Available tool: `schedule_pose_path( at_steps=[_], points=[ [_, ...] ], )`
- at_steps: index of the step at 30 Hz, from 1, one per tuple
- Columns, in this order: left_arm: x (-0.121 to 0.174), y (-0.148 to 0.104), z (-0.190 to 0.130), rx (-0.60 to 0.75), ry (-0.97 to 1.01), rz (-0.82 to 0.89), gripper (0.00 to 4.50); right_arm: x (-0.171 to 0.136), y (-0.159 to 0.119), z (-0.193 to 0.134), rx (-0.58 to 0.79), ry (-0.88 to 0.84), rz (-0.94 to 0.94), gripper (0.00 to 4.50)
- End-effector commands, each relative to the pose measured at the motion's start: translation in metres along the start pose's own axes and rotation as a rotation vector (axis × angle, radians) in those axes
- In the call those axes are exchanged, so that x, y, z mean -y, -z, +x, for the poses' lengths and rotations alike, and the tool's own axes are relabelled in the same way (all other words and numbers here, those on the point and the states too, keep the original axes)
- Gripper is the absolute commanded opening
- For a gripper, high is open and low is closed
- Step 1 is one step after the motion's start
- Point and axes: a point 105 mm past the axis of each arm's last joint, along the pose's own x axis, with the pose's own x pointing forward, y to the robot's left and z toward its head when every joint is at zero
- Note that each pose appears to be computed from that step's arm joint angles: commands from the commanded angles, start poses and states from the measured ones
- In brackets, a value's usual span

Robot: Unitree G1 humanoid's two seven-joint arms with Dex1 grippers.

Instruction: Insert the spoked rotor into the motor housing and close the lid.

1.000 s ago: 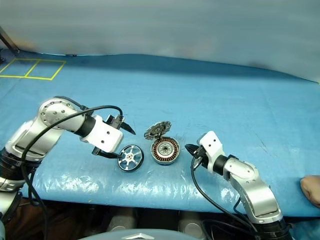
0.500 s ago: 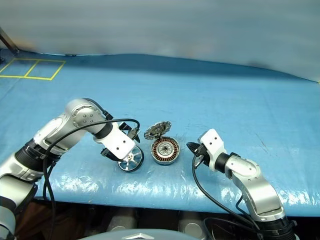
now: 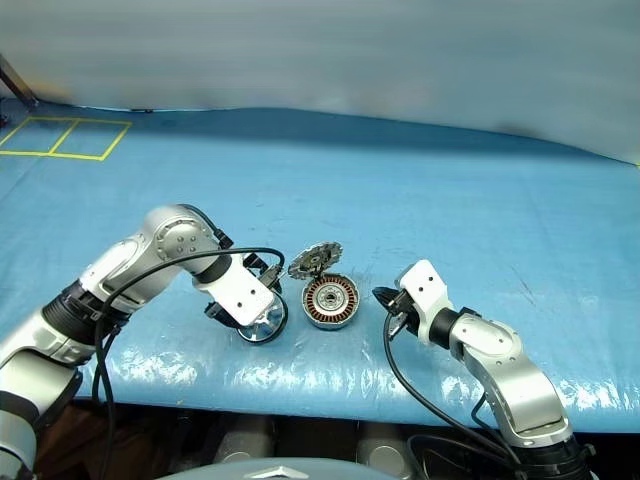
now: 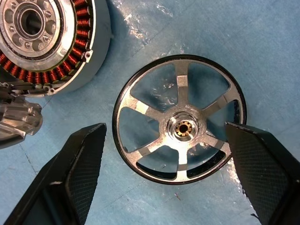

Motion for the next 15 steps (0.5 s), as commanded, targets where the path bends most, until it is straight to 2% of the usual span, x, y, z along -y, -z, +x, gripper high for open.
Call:
schedule_pose_path(
  at_steps=[1,14,15],
  points=[
    [0.001,-0.001,0.0,-0.012,-0.003,0.017,4.29,0.001,-0.014,-0.003,0.046,0.007,-0.03,0.03],
    [0.007,0.003,0.02,-0.019,0.047,0.006,4.29,-0.001,-0.015,-0.001,0.05,0.003,-0.029,0.03],
    [0.008,0.003,0.02,-0.018,0.048,0.001,4.1,-0.001,-0.015,-0.001,0.051,0.004,-0.029,0.01]
  ],
)
